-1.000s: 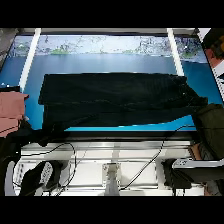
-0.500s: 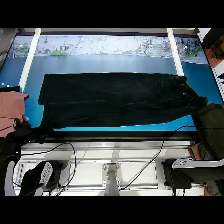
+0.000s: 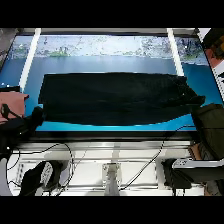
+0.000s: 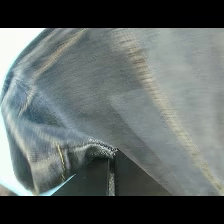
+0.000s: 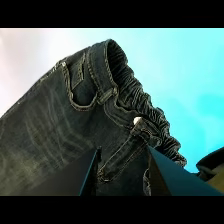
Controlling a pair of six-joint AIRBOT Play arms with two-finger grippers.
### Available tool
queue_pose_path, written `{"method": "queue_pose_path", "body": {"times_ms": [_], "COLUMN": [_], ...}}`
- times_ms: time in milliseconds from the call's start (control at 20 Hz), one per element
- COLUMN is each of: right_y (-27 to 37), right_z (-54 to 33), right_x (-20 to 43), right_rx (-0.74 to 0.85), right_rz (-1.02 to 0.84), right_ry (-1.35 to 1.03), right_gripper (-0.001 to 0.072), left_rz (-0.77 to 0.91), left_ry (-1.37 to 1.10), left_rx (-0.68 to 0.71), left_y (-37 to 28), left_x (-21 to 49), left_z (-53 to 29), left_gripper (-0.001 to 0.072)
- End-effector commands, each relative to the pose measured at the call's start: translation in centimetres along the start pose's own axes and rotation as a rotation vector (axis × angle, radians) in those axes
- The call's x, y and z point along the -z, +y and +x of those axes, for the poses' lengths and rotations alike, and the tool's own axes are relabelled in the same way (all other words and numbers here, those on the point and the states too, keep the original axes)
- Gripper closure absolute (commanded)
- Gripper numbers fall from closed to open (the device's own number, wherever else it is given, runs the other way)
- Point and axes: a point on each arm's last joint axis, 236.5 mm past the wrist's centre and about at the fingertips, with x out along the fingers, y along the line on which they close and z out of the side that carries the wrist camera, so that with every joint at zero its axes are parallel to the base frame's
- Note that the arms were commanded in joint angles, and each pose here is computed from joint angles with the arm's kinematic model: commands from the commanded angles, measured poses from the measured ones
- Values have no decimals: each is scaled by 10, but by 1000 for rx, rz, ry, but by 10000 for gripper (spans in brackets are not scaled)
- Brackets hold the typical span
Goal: Fold the clothes and pants, and hang the long-sleeved shirts on hangers.
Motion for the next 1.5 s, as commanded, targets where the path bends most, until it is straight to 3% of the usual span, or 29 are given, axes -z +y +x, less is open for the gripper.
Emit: {"method": "queue_pose_path", "body": {"times_ms": [0,150,250,400,600,750,1200,1450], "right_y": [-10,-46,-56,-55,-33,-18,-51,-45], "right_z": [-1,-4,-7,3,25,37,47,62], "right_x": [19,70,106,135,132,137,149,125], "right_rx": [39,204,250,264,241,242,376,326], "right_rz": [82,181,229,273,210,202,225,212], "right_ry": [78,278,418,522,492,501,505,393], "right_gripper": [364,358,293,292,291,248,249,267], "left_rz": [103,168,208,250,269,273,277,305], "left_ry": [-37,-13,-7,-10,1,0,-2,-8], "left_rx": [66,102,129,162,170,167,165,149], "left_y": [-39,-58,-71,-87,-91,-90,-89,-86], "left_x": [-16,0,8,15,21,21,20,19], "left_z": [-14,-10,-8,-6,-6,-6,-6,-5], "left_gripper": [699,699,699,699,699,699,699,699]}}
